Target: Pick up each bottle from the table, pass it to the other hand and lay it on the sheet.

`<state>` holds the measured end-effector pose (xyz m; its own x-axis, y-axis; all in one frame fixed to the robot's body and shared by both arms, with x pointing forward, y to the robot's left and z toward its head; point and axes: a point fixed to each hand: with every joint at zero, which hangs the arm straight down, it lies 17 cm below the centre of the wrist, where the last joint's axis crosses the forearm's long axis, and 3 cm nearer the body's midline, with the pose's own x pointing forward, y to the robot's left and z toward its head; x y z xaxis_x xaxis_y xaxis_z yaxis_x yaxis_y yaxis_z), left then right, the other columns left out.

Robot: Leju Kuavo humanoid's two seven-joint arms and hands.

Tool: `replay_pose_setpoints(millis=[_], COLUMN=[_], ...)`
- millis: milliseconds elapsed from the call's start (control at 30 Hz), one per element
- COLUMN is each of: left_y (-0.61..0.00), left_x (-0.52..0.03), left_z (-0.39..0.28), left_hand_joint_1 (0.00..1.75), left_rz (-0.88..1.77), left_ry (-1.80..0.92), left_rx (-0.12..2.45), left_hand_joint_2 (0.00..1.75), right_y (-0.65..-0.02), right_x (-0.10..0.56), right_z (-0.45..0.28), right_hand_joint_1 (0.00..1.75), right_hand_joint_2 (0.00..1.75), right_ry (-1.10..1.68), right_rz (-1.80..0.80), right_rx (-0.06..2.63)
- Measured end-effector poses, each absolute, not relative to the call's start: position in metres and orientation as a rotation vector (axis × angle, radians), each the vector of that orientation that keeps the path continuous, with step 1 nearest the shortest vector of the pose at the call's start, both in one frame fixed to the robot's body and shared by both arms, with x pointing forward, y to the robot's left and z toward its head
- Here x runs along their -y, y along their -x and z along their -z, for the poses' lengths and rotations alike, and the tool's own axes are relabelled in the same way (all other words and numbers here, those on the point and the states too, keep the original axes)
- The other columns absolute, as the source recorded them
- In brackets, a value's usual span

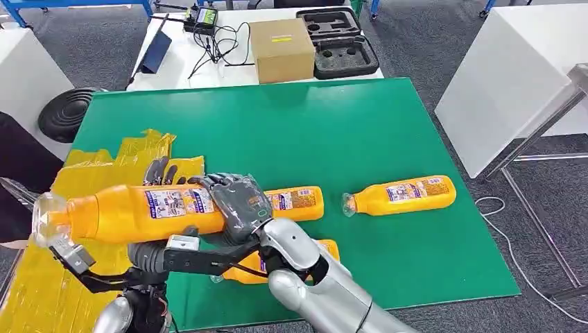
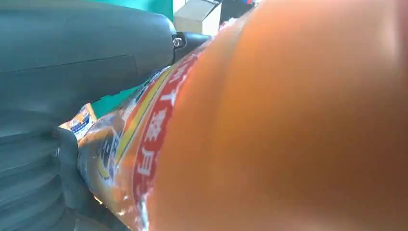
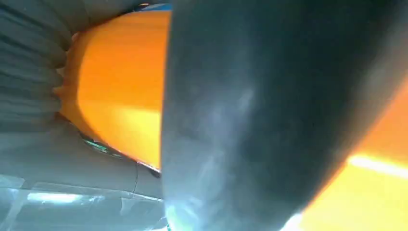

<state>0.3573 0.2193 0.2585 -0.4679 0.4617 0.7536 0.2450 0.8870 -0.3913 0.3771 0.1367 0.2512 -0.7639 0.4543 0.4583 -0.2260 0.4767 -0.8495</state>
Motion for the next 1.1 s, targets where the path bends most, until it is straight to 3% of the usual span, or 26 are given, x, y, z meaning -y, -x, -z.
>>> replay_pose_setpoints(millis=[333, 367, 400, 1100], left_y=[-0.353, -0.351, -0.349, -0.326], left_x=[-0.215, -0.214, -0.214, -0.216], left_z=[-0.256, -0.255, -0.254, -0.24], left_hand_joint_1=[0.02, 1.27, 1.75, 1.75], left_rz=[-0.288, -0.299, -0.317, -0.474], left_ry=[0.551, 0.57, 0.595, 0.768], left_rx=[2.067, 2.061, 2.052, 1.965], left_hand_joint_2=[1.75, 1.75, 1.75, 1.75], right_y=[-0.366, -0.365, -0.363, -0.342], right_x=[-0.123, -0.122, -0.122, -0.119], right_z=[-0.24, -0.237, -0.235, -0.197], right_hand_joint_1=[1.75, 1.75, 1.75, 1.75], right_hand_joint_2=[1.75, 1.75, 1.75, 1.75], right_ry=[0.182, 0.181, 0.175, 0.018], right_rz=[-1.278, -1.274, -1.27, -1.244], right_rx=[2.051, 2.048, 2.043, 2.037])
